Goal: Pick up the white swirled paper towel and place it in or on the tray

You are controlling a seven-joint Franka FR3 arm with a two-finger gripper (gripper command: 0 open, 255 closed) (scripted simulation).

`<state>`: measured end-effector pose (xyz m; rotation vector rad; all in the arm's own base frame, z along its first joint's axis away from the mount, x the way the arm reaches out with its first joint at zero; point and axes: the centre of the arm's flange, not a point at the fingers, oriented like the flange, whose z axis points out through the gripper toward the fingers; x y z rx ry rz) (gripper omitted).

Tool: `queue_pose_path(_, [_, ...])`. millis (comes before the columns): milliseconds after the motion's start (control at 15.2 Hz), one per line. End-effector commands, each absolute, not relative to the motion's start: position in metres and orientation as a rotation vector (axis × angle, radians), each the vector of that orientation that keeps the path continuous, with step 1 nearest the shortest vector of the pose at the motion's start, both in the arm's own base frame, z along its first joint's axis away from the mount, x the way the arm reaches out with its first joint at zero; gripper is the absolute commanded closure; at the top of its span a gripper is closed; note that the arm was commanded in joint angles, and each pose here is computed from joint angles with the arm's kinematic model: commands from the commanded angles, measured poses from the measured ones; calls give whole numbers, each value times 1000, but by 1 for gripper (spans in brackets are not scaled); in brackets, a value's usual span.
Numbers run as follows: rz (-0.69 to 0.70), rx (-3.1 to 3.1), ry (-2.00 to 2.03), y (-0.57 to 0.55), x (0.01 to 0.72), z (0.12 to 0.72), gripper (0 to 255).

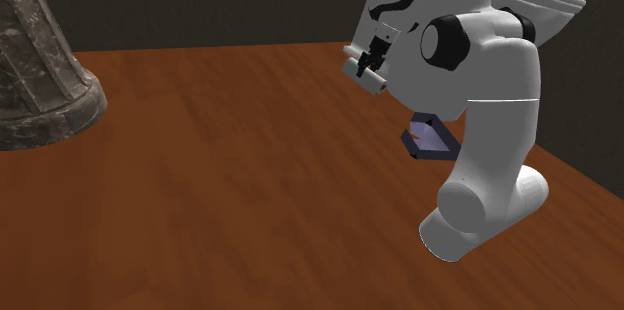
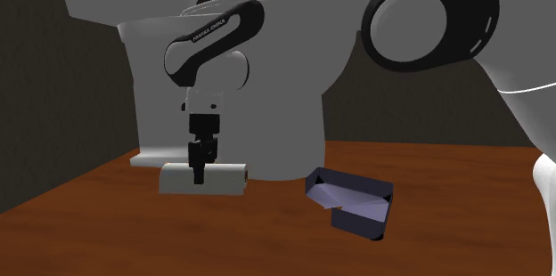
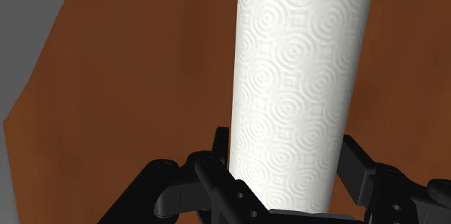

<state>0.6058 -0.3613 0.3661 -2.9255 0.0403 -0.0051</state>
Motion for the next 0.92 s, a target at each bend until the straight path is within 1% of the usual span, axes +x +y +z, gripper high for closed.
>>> queue_pose_path(0, [-5, -2925, 41, -360, 606, 377, 255])
queue_pose_path(858, [-5, -2925, 41, -360, 606, 445, 255])
